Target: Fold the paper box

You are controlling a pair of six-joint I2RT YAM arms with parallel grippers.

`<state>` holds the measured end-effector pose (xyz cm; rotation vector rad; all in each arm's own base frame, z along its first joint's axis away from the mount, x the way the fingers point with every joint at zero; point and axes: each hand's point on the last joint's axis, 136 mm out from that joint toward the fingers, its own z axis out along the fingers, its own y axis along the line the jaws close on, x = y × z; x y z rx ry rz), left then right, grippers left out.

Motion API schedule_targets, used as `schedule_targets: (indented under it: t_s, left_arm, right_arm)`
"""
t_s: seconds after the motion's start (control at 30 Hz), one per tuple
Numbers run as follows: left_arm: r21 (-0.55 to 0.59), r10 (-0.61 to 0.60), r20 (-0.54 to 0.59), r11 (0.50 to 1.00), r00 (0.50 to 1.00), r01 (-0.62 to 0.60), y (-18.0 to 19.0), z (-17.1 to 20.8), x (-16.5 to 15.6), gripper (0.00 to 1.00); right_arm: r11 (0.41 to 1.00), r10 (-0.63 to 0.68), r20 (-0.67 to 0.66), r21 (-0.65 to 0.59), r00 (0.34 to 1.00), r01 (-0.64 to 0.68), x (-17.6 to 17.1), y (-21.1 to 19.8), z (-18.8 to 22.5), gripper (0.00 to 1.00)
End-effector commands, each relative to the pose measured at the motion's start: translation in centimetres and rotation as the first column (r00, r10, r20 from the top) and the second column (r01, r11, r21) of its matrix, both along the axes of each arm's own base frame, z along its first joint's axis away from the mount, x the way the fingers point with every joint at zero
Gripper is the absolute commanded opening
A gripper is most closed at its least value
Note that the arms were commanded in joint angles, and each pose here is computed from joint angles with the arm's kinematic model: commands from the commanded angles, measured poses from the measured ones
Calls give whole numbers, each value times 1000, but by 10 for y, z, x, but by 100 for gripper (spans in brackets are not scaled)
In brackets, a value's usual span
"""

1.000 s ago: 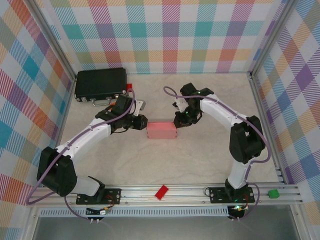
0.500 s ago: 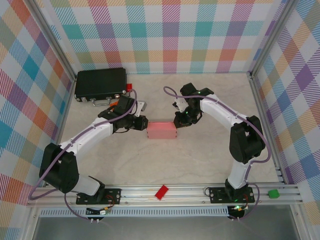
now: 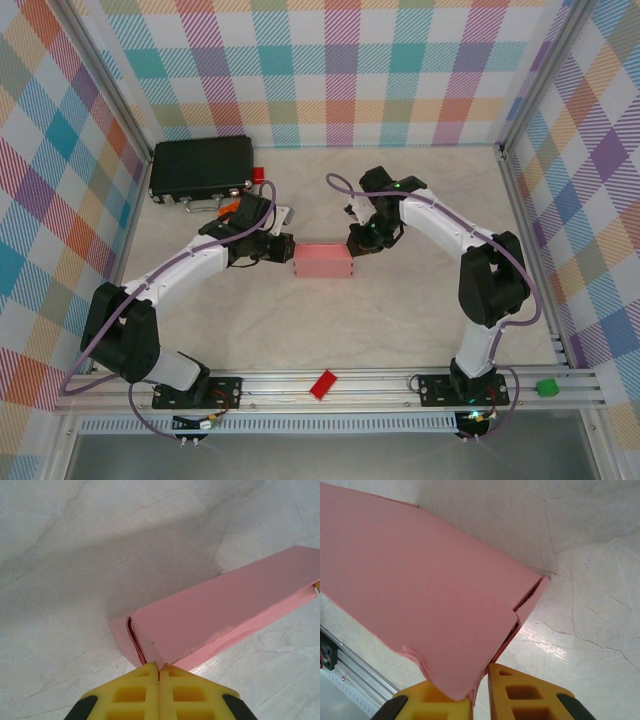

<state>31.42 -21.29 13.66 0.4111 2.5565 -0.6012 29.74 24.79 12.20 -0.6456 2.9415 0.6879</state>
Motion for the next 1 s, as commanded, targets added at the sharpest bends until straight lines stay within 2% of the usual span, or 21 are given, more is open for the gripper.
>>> schedule_targets:
  t_s: [0.0,0.57,0.97]
  left_arm:
    - [16,-4,-67,1000,998,5,0,-20,-11,5]
    - [41,3,-92,999,996,1,7,-32,-20,4]
    - [29,-2,-87,1000,996,5,4,-28,-16,4]
  right_arm:
    - [1000,14,-39,-8,999,-14,-8,0,-4,16]
    - [1000,14,3,9,1000,-14,-8,-1,10,23]
    - [998,47,41,39,998,-49,-19,-5,21,38]
